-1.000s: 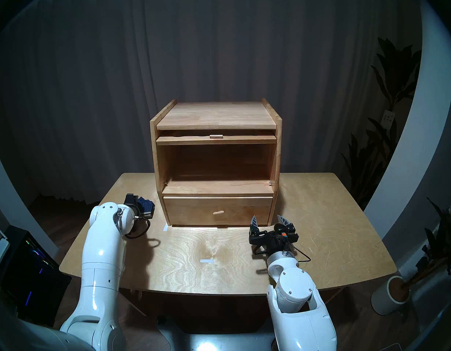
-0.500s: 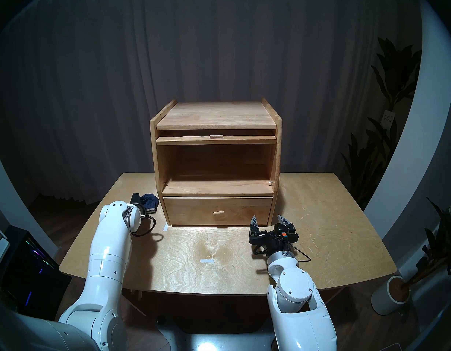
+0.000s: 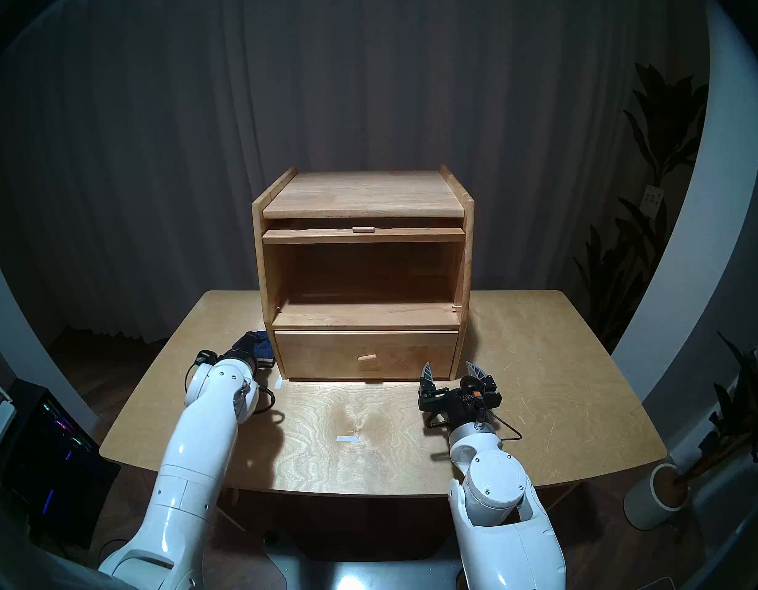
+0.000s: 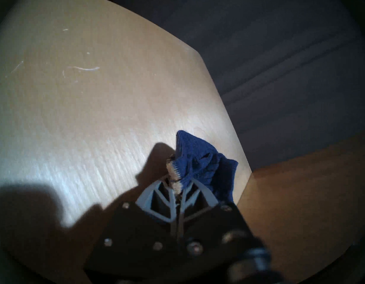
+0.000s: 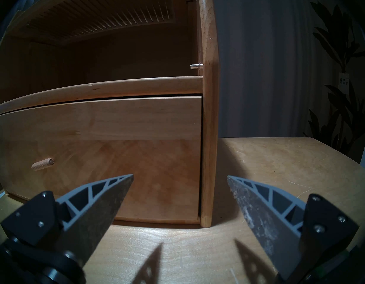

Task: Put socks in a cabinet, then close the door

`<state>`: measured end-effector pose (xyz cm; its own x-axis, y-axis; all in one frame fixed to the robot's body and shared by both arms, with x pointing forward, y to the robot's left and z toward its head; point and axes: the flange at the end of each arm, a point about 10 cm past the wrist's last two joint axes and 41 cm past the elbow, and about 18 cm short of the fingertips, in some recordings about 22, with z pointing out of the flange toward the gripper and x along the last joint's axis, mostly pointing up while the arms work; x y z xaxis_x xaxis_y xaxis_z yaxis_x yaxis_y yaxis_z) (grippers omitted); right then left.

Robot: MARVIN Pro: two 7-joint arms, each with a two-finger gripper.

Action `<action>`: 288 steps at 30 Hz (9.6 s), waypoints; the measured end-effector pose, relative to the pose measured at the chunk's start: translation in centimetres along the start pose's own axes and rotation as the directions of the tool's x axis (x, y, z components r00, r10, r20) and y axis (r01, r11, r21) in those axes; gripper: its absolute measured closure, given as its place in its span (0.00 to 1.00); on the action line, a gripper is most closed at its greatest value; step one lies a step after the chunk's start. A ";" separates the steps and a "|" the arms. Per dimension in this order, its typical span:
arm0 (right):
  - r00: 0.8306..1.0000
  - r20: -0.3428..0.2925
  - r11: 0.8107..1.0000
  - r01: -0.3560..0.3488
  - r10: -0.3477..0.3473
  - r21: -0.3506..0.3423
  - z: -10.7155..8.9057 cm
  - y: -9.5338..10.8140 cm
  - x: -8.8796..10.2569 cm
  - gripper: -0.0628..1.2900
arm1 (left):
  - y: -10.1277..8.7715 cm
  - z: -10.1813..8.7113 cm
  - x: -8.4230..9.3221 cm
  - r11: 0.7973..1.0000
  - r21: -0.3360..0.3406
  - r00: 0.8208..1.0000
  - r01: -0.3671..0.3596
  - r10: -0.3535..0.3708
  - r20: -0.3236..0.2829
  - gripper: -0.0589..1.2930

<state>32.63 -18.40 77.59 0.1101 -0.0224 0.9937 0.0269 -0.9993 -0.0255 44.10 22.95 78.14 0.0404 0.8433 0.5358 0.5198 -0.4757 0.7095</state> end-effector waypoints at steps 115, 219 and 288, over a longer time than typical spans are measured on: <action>1.000 -0.003 1.000 -0.001 0.001 0.002 0.1 0.0 0.1 0.07 | 18.1 -7.7 -6.2 0.294 -0.276 0.401 -0.915 0.748 -0.530 0.98; 1.000 0.001 1.000 -0.004 0.004 0.002 0.1 0.0 -0.1 0.07 | 2.3 -16.6 1.1 0.282 -0.060 0.247 -0.957 0.694 -0.676 0.03; 0.367 -0.298 0.458 0.819 -0.881 -0.346 -2.7 -4.1 19.7 0.07 | -4.4 -17.3 6.0 0.329 -0.262 0.421 -0.907 0.712 -0.562 0.03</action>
<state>32.00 -14.81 97.57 -0.2796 0.8634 0.4199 -0.2410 -0.4865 0.8398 27.32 25.74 86.12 -0.0925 -0.1244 0.9879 -0.0890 -0.9872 -0.1326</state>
